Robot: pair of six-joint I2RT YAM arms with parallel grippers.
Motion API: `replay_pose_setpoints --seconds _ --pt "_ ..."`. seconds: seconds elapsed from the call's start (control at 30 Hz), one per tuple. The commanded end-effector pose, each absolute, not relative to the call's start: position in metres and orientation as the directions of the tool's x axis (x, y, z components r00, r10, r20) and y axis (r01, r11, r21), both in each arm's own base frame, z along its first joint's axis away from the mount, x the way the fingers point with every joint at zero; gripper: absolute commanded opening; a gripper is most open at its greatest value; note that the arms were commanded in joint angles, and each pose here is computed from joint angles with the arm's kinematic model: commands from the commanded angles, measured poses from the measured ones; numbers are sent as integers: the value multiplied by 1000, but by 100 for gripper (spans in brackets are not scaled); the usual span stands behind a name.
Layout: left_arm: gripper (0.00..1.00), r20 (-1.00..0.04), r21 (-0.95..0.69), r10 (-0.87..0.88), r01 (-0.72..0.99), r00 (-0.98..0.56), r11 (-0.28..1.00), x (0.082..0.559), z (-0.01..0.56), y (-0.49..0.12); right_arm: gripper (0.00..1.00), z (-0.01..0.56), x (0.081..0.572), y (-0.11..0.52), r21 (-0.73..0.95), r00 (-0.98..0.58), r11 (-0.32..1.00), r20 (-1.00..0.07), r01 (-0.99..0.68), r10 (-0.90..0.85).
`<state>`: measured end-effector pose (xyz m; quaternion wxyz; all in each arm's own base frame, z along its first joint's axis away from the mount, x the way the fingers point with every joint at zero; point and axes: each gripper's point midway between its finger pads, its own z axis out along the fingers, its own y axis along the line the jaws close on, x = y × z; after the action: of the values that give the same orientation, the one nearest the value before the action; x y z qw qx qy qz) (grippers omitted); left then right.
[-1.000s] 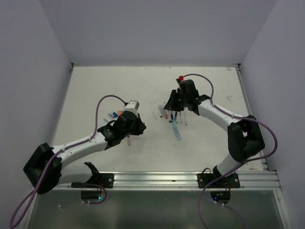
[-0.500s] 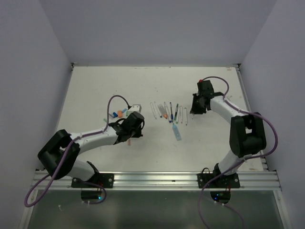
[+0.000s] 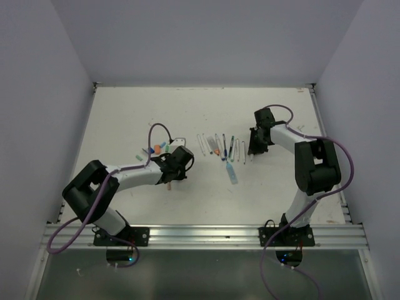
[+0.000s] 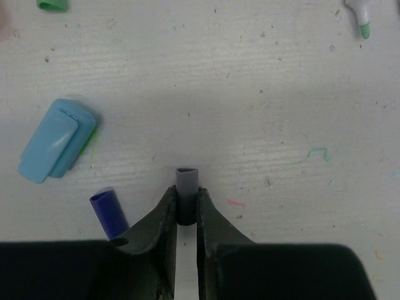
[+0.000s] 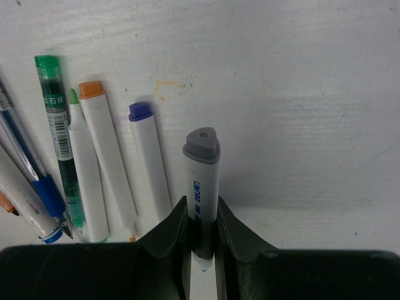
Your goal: Open the pen caps
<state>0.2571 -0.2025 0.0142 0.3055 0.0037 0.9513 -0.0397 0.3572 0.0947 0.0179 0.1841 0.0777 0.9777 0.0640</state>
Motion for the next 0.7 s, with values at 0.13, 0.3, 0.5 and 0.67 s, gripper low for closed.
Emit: replay_pose_setpoints --seconds 0.13,0.3,0.5,0.67 --pt "20 -566 -68 -47 -11 -823 998 267 5 -198 21 22 368 100 165 -918 981 -363 101 156" --pt "26 -577 -59 -54 -25 -815 998 267 8 -192 27 21 367 101 173 -918 980 -365 99 157" --pt "27 -597 -51 -68 -47 -799 998 267 18 -183 31 25 368 102 182 -912 979 -378 93 157" --pt "39 -619 -79 -71 -28 -782 996 267 32 -185 34 35 370 102 192 -896 977 -413 88 162"
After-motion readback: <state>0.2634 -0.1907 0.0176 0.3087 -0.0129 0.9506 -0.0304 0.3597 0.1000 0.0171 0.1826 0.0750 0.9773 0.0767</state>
